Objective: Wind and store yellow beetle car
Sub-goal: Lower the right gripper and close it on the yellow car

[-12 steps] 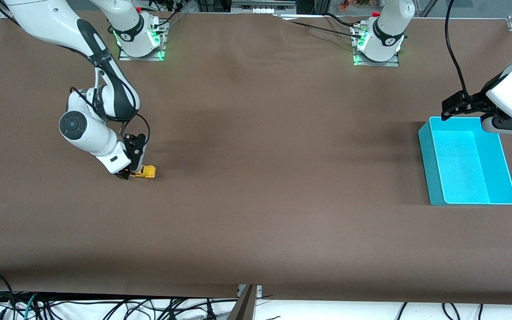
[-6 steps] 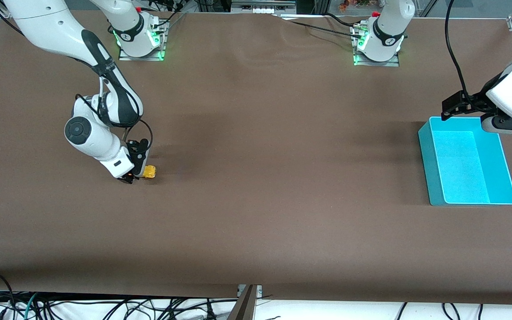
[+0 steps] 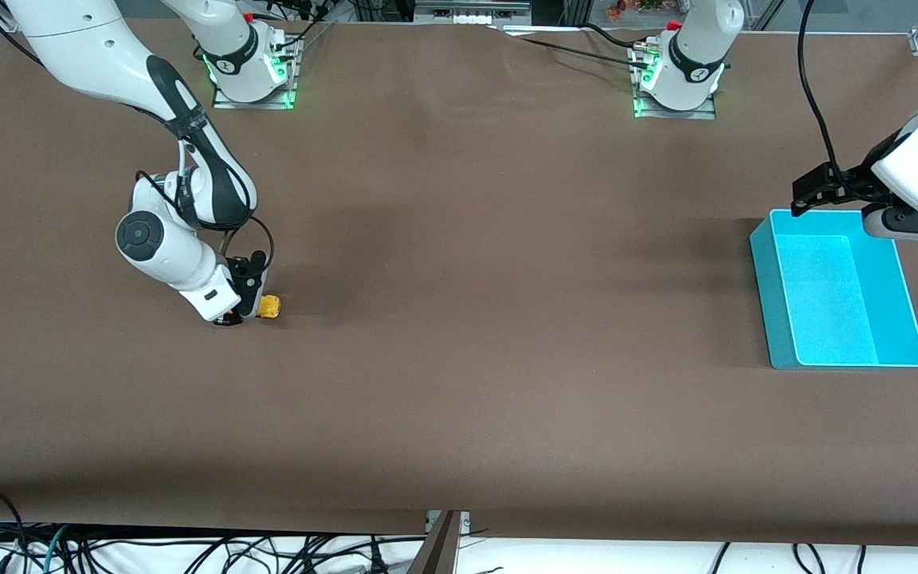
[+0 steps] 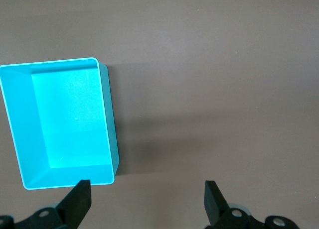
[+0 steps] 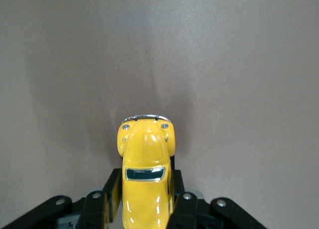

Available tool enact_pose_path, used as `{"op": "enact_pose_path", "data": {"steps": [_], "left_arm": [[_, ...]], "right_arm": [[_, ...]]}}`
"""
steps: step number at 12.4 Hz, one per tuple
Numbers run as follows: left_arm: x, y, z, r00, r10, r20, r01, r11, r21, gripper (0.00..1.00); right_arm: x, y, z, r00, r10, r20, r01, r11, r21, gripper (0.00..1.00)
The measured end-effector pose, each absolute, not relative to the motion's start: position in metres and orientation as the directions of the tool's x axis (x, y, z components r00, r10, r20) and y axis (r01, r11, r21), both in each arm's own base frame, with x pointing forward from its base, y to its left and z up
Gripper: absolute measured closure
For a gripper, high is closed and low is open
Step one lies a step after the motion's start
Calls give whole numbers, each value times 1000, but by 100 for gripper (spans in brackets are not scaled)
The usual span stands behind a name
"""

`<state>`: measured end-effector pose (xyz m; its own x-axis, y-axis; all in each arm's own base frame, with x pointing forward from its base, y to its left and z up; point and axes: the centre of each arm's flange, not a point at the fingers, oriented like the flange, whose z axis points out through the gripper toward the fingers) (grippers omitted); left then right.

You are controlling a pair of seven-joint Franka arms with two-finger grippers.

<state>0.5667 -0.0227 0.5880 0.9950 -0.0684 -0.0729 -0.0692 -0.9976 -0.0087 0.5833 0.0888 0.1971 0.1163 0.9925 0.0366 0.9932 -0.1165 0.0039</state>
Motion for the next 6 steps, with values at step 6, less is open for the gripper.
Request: {"op": "enact_pose_path", "data": {"steps": [6], "left_arm": [[567, -23, 588, 995, -68, -73, -69, -998, -9, 0]], "right_arm": [[584, 87, 197, -6, 999, 41, 1000, 5, 7, 56]]}}
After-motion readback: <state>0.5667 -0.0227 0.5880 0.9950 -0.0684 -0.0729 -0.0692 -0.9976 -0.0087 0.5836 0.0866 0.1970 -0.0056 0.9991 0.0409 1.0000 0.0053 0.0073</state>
